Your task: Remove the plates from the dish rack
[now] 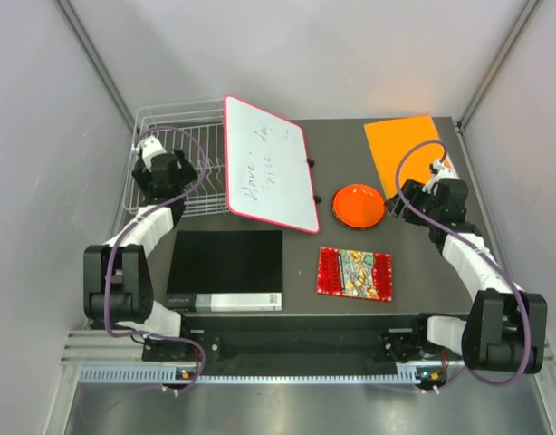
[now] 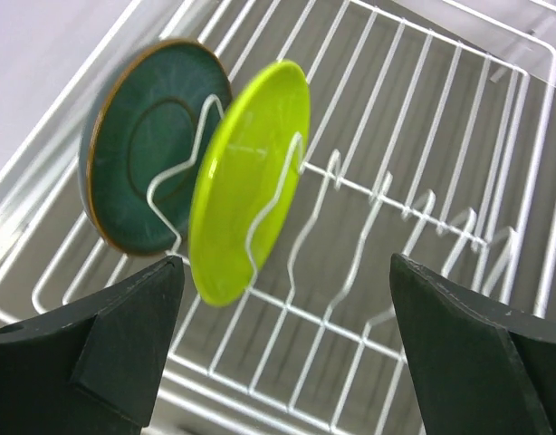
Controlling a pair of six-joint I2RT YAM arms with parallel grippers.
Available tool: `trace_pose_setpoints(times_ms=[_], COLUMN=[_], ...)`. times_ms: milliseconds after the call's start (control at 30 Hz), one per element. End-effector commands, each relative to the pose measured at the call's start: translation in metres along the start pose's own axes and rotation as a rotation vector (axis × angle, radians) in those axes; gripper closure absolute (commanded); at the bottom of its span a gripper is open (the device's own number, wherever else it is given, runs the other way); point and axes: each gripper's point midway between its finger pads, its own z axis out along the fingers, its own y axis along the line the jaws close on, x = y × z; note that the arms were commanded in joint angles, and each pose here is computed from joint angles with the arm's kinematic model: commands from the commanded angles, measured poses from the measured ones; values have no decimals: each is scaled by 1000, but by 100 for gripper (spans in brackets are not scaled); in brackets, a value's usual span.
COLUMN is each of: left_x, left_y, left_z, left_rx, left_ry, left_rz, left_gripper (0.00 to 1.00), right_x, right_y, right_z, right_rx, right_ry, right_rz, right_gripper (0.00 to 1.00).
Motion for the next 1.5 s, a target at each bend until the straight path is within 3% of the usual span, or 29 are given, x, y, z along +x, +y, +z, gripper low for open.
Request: trace_pose_setpoints(times_ms=[0,167,333,600,800,833,967,1167,1467], left_x=[-40,-28,-17,-6,-6,-6,-10,-25,-82], left_y=[6,15,11,19,24,25,29,38,30], left_z=[19,37,52,56,49,47,43,33,-21], left_rx=[-54,-110,-91,-123,-130,-130,-140,-174,-251], left_ry=[-123,-103,-85,-69,-70,-71,-80,-133,-292], left_rz=[-22,16,54,81,105,110,155,206,273], left_gripper=[1,1,12,49,67,77,100,100,100], right_x=[7,16,23,28,29,30,34,34,30], right_y=[4,1,-3,-4,-5,-5,-7,-5,1], right_z=[5,15,21,24,25,24,26,25,13], right_rx=[-36,-52,-47,-48,-50,-49,-45,-53,-52], right_ry=[11,29,48,61,60,62,75,77,61], right_rz=[-3,10,13,24,28,31,27,30,22], right_gripper=[33,33,34,36,36,36,36,36,35])
